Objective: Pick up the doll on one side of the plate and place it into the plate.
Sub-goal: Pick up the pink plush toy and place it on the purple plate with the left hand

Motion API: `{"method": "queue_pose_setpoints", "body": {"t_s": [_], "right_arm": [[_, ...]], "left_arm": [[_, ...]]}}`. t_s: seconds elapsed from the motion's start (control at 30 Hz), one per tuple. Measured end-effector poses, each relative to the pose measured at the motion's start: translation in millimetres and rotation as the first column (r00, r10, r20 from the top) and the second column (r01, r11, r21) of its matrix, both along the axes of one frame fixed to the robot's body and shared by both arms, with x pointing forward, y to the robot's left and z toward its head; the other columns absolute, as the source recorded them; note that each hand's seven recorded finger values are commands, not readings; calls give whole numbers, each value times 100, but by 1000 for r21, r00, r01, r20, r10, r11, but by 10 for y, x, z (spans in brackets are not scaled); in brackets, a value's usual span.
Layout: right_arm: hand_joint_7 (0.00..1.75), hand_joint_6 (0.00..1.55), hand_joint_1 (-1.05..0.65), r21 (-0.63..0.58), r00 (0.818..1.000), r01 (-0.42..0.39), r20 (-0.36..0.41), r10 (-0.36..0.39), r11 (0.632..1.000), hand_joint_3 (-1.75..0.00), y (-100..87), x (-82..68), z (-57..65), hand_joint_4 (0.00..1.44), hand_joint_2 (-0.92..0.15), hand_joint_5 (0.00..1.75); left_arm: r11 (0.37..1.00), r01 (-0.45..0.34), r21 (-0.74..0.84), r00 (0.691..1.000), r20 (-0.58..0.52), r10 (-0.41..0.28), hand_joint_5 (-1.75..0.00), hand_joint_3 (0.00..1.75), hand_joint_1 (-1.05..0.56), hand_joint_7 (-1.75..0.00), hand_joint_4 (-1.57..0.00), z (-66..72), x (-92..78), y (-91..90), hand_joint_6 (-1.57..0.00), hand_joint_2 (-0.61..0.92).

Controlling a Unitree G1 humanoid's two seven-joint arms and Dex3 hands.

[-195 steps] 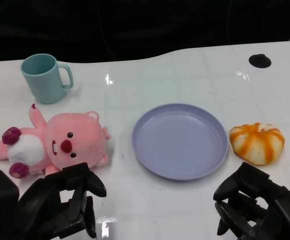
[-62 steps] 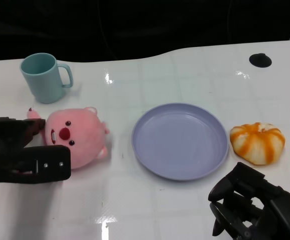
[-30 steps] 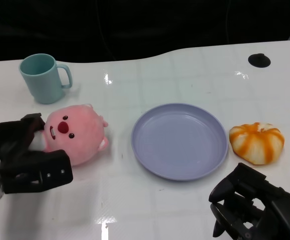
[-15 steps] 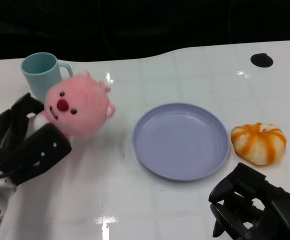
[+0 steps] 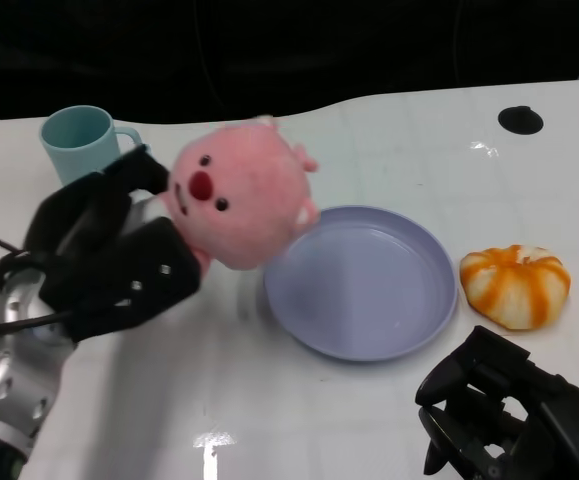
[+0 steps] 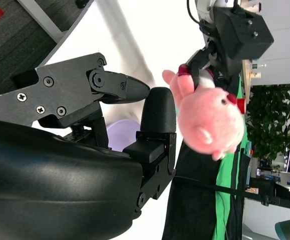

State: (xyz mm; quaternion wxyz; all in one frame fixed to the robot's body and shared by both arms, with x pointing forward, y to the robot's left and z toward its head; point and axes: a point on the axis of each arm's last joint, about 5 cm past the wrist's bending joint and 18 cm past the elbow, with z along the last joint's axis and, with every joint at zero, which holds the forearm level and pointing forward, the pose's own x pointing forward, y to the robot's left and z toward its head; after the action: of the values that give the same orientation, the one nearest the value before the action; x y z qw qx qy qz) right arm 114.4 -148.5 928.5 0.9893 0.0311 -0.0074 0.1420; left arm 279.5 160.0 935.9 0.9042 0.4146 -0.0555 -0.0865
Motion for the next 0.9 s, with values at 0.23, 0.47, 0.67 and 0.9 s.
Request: {"method": "queue_pose_setpoints", "body": {"t_s": [0.23, 0.47, 0.67, 0.9], "right_arm": [[159, 50, -35, -4, 1000, -1, 1, 1, 1000, -54, 16, 1, 1, 61, -91, 173], [159, 50, -35, -2, 1000, -8, -1, 8, 1000, -56, 53, -7, 4, 61, -90, 172], [159, 50, -36, 0, 1000, -9, 0, 9, 1000, -57, 56, -14, 8, 61, -89, 172], [159, 51, -36, 1, 1000, -11, 3, 11, 1000, -57, 62, -18, 14, 61, -88, 172]], "left_arm": [[992, 126, -5, 992, 25, -126, -175, 126, -16, -175, -97, 102, 50, -364, -79, 44], [981, 194, 15, 981, -14, -194, -175, 119, -19, -175, -97, 56, 58, -674, -77, 47], [975, 218, 36, 975, -41, -217, -175, 126, -19, -175, -96, 7, 77, -855, -77, 42], [970, 228, 90, 974, -37, -225, -175, 125, -18, -175, -95, 0, 144, -964, -75, 41]]}}
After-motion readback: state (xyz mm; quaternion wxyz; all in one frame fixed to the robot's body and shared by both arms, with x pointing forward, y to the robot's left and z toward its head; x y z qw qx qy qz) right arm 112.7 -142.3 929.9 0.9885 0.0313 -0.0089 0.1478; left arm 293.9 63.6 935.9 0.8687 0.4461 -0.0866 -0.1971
